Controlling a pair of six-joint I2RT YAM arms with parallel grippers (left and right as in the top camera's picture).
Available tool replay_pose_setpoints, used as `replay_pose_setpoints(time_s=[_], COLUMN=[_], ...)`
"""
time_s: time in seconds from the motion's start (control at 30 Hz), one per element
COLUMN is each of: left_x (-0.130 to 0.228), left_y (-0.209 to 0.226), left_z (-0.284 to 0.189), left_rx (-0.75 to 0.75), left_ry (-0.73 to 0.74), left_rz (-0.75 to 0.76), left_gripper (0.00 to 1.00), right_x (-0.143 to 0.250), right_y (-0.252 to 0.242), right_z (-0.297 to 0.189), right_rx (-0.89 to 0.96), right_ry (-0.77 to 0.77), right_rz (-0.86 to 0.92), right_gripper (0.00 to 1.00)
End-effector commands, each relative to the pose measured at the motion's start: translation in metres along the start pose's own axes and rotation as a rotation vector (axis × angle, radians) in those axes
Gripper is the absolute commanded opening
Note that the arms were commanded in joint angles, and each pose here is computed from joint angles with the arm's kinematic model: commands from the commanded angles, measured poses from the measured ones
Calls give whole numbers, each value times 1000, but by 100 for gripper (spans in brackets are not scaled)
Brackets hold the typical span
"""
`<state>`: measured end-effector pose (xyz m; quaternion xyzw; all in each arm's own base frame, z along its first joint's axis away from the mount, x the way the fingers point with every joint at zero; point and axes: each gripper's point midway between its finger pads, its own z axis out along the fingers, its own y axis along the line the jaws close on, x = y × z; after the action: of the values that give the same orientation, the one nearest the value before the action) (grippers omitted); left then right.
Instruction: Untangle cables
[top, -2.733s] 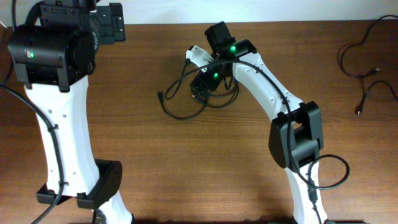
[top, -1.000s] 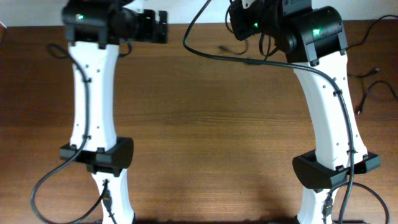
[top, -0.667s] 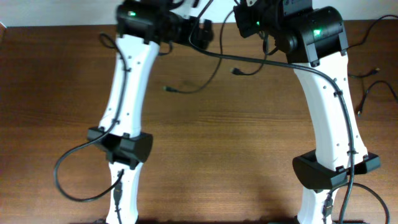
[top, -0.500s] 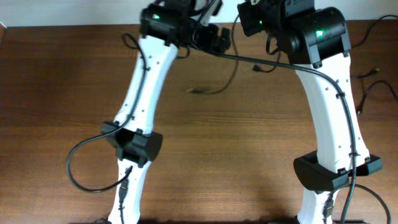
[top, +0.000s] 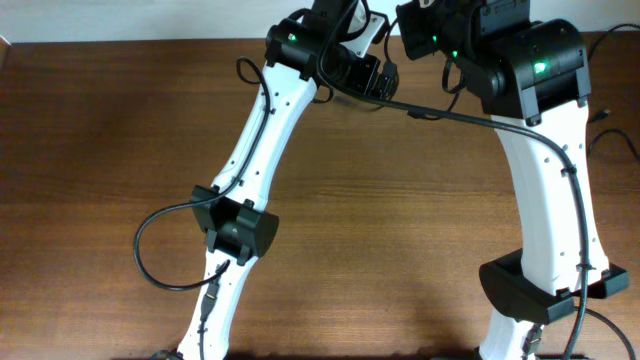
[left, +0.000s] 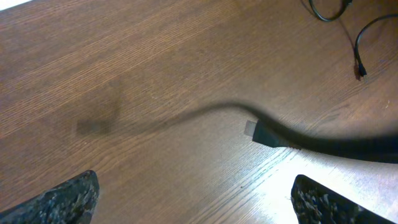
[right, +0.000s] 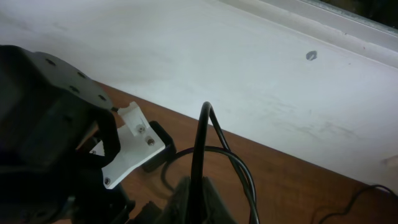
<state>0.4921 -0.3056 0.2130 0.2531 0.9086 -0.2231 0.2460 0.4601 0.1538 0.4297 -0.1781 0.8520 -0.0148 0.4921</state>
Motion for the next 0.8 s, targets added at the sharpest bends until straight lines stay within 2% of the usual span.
replay_pose_setpoints(time_s=[0.0, 0.23, 0.27, 0.3, 0.33, 0.6, 0.77], left_x=[2, -5, -7, -8, -8, -5, 2], left_y=[-1, -11, -12, -13, -14, -10, 26], left_z=[11, 11, 11, 11, 12, 17, 11], left_rx=[15, 73, 75, 75, 76, 67, -33], left_ry=[7, -20, -28, -32, -32, -20, 5], left_rz=[17, 27, 31, 34, 35, 30, -14], left_gripper=[99, 100, 86, 33, 0, 0, 0], right_x=[-9, -6, -5, -4, -4, -2, 13], right_y=[-8, -8, -8, -8, -8, -20, -52], right_z=[-18, -18, -18, -18, -18, -18, -14], right_rx=[23, 21, 21, 21, 21, 66, 74], right_ry=[-40, -25, -23, -20, -18, -10, 30], right_rz=[18, 15, 15, 14, 14, 16, 64], right_gripper=[4, 4, 4, 4, 4, 4, 4])
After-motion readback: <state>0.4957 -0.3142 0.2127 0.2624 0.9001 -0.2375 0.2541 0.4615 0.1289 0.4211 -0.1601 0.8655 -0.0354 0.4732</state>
